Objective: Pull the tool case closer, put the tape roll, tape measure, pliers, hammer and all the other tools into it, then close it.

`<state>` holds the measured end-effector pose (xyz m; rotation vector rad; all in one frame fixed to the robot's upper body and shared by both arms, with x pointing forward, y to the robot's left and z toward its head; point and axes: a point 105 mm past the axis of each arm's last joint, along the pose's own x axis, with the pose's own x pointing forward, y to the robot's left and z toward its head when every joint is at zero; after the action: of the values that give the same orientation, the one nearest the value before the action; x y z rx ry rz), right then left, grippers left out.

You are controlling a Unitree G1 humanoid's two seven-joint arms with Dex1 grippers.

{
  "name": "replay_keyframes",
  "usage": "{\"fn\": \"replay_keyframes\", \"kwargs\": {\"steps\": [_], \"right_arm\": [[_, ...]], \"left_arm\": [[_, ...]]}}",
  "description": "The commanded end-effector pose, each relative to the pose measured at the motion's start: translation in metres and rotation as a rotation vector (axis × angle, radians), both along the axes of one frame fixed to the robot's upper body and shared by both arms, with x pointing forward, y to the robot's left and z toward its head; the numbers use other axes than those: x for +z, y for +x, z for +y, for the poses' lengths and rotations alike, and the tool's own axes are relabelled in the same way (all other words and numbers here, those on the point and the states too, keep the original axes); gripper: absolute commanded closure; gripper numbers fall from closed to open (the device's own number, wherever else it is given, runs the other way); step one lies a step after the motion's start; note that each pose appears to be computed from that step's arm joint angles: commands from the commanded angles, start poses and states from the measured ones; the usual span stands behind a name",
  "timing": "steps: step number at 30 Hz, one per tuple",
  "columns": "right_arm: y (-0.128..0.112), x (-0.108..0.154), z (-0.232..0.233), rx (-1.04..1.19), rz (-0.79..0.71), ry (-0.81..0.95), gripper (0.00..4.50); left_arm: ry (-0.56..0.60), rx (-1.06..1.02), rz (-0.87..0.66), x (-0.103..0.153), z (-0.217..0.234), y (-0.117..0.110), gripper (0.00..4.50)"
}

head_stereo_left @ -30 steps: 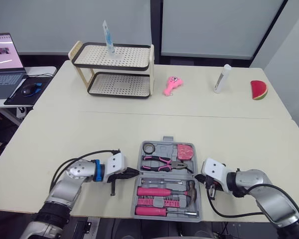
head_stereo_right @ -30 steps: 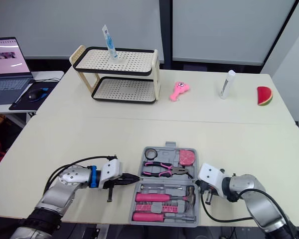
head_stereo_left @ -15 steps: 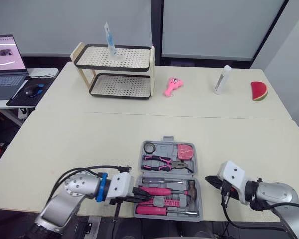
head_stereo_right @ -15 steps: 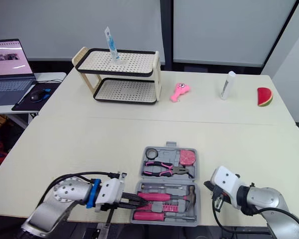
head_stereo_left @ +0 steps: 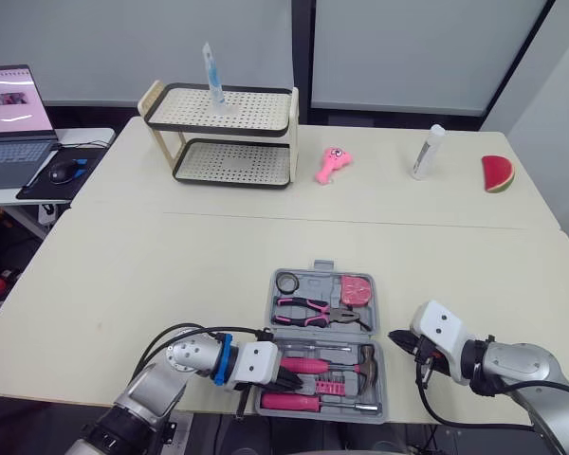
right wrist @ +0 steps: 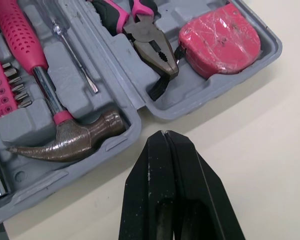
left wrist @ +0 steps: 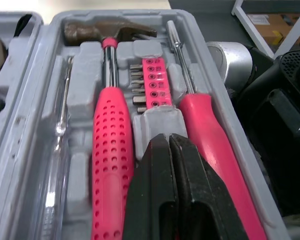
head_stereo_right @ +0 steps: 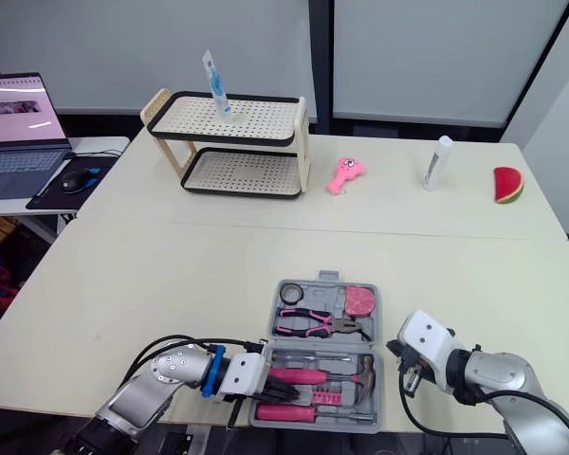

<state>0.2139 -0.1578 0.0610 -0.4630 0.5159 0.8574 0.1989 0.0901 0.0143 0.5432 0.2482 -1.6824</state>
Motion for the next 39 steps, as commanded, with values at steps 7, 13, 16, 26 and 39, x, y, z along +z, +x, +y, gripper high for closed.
{"fn": "replay_keyframes", "kwargs": {"steps": [7,13,16,26,39], "right_arm": [[0.003,0.013,0.000,-0.076,0.087,0.103,4.31],[0.025,0.025,-0.006,-0.264,0.199,0.267,3.06],[0.039,0.028,-0.010,-0.341,0.235,0.300,2.40],[0.082,0.012,0.008,-0.518,0.235,0.387,0.02],[0.091,-0.009,0.049,-0.489,0.382,0.482,0.02]], "left_arm": [[0.086,-0.015,0.016,-0.012,0.003,-0.002,4.48],[0.127,-0.028,0.023,-0.013,0.008,-0.010,4.50],[0.143,-0.031,0.028,-0.014,0.006,-0.012,4.50],[0.170,-0.048,0.039,-0.011,-0.001,-0.012,4.50],[0.201,-0.050,0.054,-0.010,0.004,-0.014,4.50]]}}
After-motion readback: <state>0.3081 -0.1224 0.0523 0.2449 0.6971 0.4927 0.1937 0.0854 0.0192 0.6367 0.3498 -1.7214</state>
